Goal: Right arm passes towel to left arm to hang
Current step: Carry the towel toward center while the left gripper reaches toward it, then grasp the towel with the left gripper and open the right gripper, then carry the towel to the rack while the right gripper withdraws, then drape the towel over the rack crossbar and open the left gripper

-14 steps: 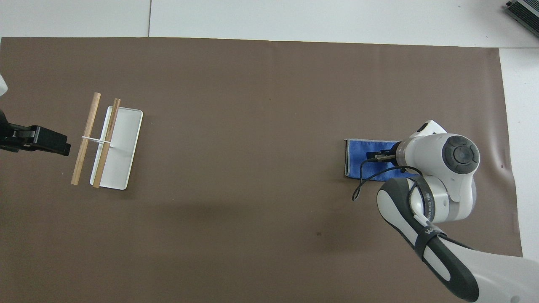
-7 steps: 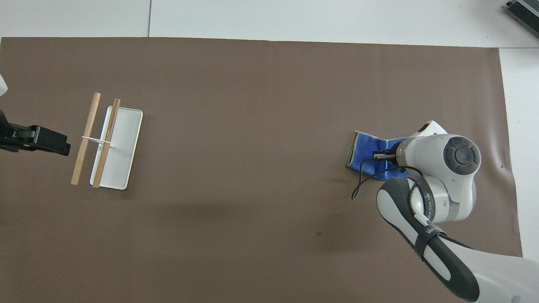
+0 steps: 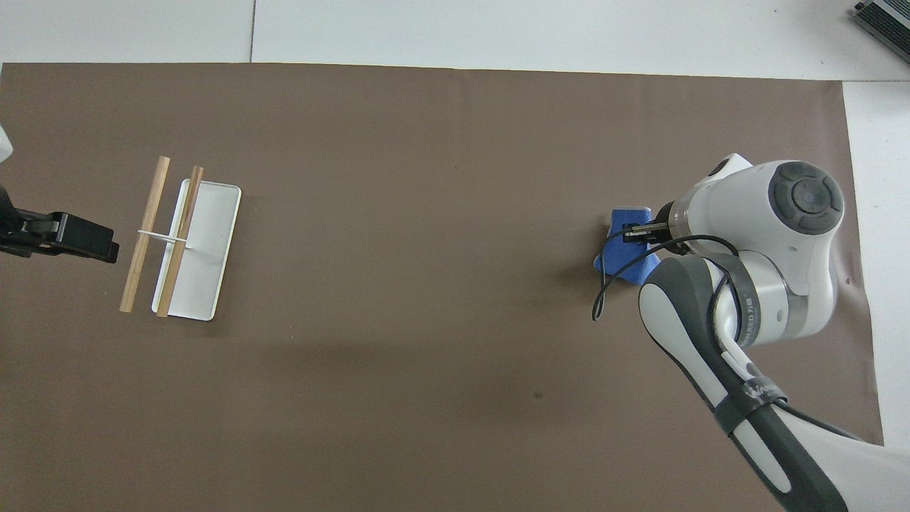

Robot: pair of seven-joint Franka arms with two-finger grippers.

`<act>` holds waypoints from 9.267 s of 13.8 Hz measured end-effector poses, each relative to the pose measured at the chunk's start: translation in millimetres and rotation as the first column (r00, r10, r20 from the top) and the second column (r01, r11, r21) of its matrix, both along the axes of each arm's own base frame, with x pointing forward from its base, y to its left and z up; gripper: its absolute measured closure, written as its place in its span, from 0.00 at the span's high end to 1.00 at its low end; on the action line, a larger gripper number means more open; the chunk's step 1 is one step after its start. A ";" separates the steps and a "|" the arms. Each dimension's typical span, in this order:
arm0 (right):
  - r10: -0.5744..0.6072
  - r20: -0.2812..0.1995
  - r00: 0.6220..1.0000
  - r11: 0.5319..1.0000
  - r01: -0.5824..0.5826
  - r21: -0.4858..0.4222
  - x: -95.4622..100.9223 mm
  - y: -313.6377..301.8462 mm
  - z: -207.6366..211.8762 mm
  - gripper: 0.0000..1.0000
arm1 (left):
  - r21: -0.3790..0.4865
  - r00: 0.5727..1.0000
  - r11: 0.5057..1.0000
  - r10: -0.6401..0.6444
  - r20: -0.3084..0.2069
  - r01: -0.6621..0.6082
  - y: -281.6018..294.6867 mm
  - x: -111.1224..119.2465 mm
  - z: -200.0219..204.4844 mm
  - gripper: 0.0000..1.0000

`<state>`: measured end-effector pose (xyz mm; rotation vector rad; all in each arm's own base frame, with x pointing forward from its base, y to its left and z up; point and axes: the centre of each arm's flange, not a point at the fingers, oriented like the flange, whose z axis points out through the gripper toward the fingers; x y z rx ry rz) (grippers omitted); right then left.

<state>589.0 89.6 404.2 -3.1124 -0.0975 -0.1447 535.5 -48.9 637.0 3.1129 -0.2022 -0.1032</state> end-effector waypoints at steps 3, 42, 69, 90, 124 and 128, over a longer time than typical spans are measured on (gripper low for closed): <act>-0.020 0.034 0.999 0.994 0.016 0.109 8.9 27.1 45.7 0.04 | 0.000 1.000 1.000 0.000 0.000 0.000 0.0 0.0 0.0 1.00; -0.293 -0.395 0.871 0.111 0.441 0.891 -31.4 198.8 96.0 0.04 | -0.471 0.230 0.040 0.907 -0.353 -0.881 -222.2 -44.2 -50.8 1.00; -0.405 -0.161 0.900 0.306 0.300 0.904 -32.4 191.4 110.6 0.95 | -0.568 0.187 0.003 0.946 -0.266 -0.823 -189.5 -21.9 -61.1 0.02; -0.125 0.017 0.992 0.992 0.126 -0.017 -22.9 -68.9 213.3 1.00 | -0.596 -0.156 -0.245 0.968 -0.197 -0.765 5.8 2.3 -133.0 0.02; -0.233 -0.115 0.965 0.972 0.229 -0.048 -60.1 -113.1 247.2 1.00 | -0.399 -0.404 -0.429 0.902 -0.149 -0.810 154.4 5.7 -149.4 0.81; -0.278 -0.118 0.954 0.960 0.278 -0.011 -57.4 -115.2 245.7 1.00 | -0.412 -0.096 -0.107 0.994 -0.047 -0.905 103.1 22.2 -124.5 0.99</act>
